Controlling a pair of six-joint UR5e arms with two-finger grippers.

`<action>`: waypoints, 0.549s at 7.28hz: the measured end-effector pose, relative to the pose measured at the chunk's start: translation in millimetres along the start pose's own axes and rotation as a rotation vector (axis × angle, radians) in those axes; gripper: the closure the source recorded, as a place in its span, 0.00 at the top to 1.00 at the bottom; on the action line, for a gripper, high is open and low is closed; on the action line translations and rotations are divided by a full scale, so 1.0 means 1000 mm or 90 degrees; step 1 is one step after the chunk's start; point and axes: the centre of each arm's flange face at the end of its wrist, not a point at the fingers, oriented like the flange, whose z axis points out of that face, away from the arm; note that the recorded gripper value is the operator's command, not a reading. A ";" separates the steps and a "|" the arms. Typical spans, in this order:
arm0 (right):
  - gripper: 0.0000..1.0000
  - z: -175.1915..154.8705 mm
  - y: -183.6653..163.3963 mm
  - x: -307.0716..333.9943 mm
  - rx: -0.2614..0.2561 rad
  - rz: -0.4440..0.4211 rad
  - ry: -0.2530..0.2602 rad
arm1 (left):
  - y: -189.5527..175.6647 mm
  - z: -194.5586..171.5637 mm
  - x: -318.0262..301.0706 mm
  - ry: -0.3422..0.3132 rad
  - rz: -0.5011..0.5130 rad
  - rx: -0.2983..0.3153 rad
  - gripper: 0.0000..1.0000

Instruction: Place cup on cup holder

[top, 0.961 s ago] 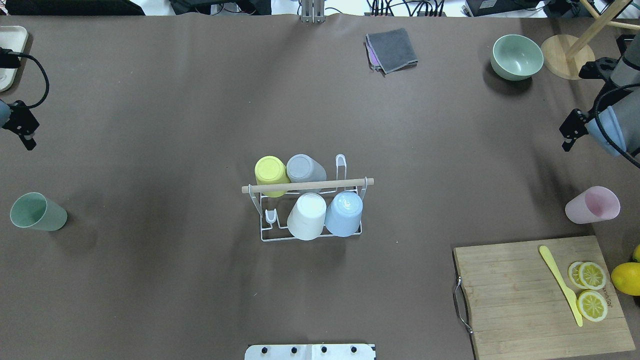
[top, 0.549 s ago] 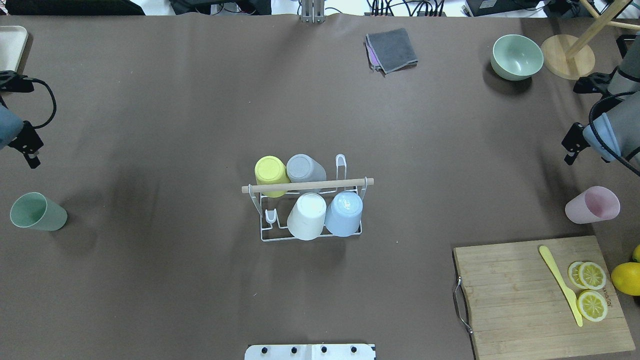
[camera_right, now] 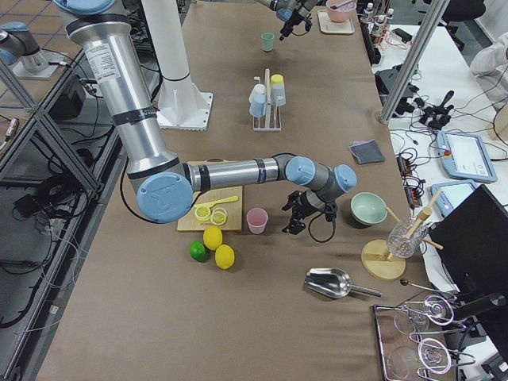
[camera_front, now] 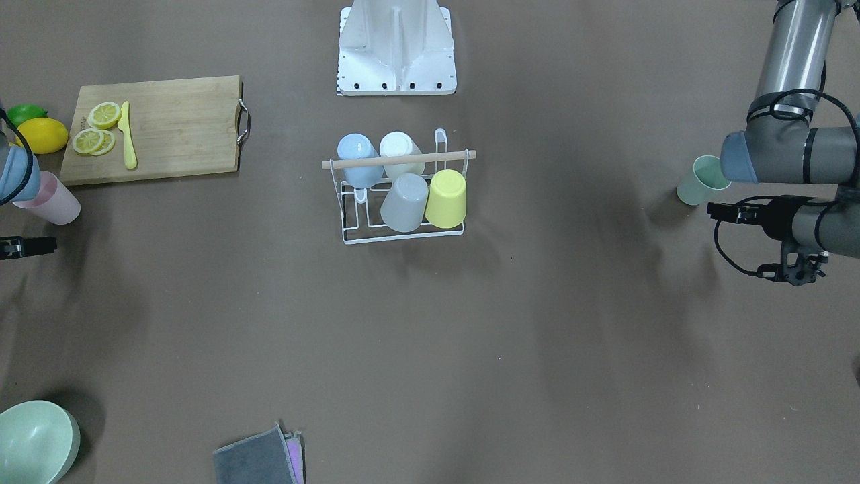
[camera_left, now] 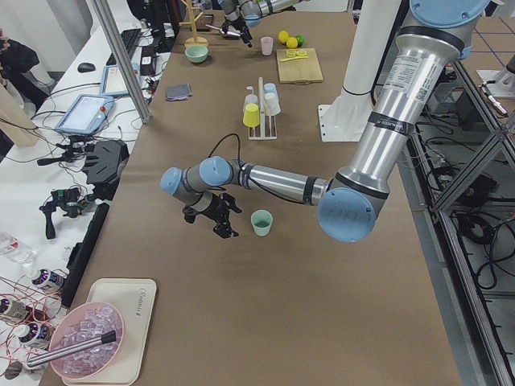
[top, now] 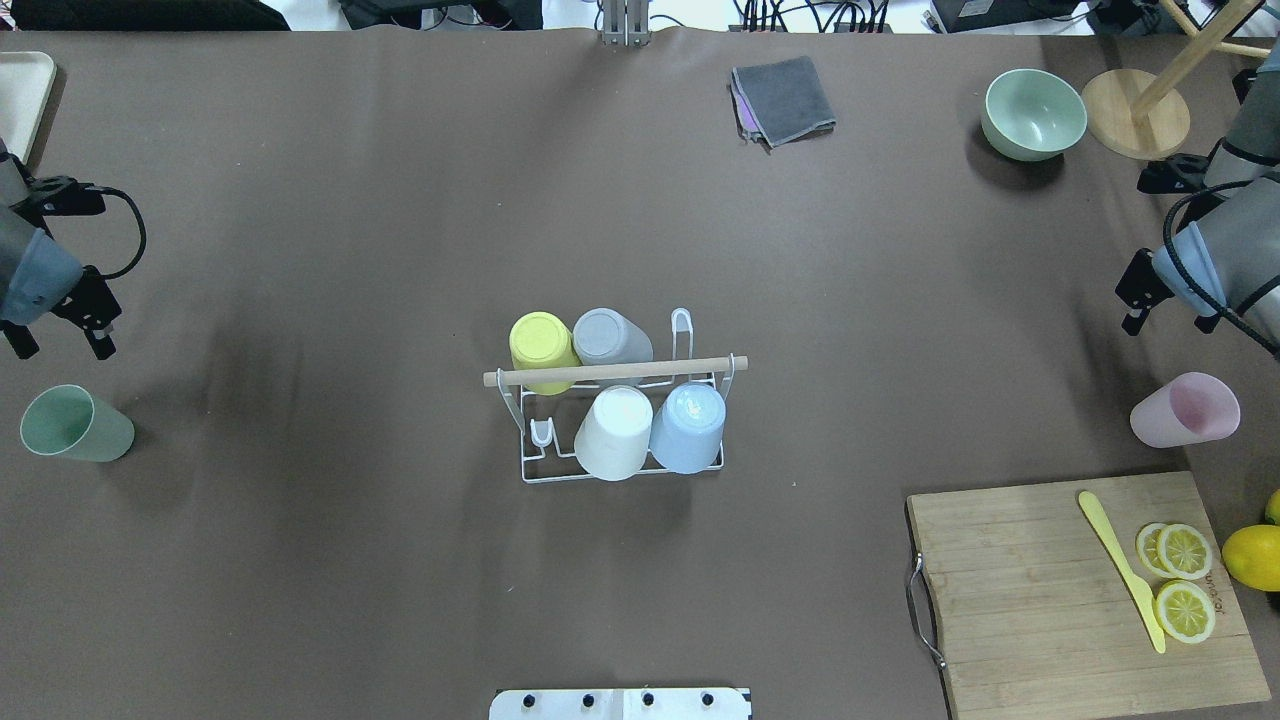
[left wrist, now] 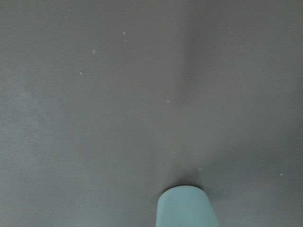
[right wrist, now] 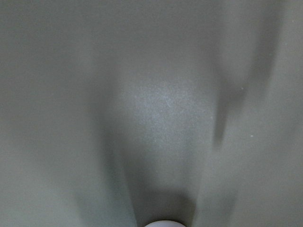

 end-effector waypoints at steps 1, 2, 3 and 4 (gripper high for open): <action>0.91 0.005 0.000 0.003 -0.016 -0.006 0.000 | -0.004 0.008 0.002 0.005 -0.001 -0.010 0.98; 0.91 0.009 0.000 0.005 -0.032 -0.007 0.000 | -0.007 0.016 0.006 0.005 0.000 -0.019 0.98; 0.91 0.012 0.001 0.005 -0.044 -0.003 0.001 | -0.008 0.022 0.008 0.004 0.001 -0.026 0.98; 0.91 0.016 0.001 0.004 -0.055 0.002 0.001 | -0.009 0.028 0.011 0.005 0.000 -0.033 0.98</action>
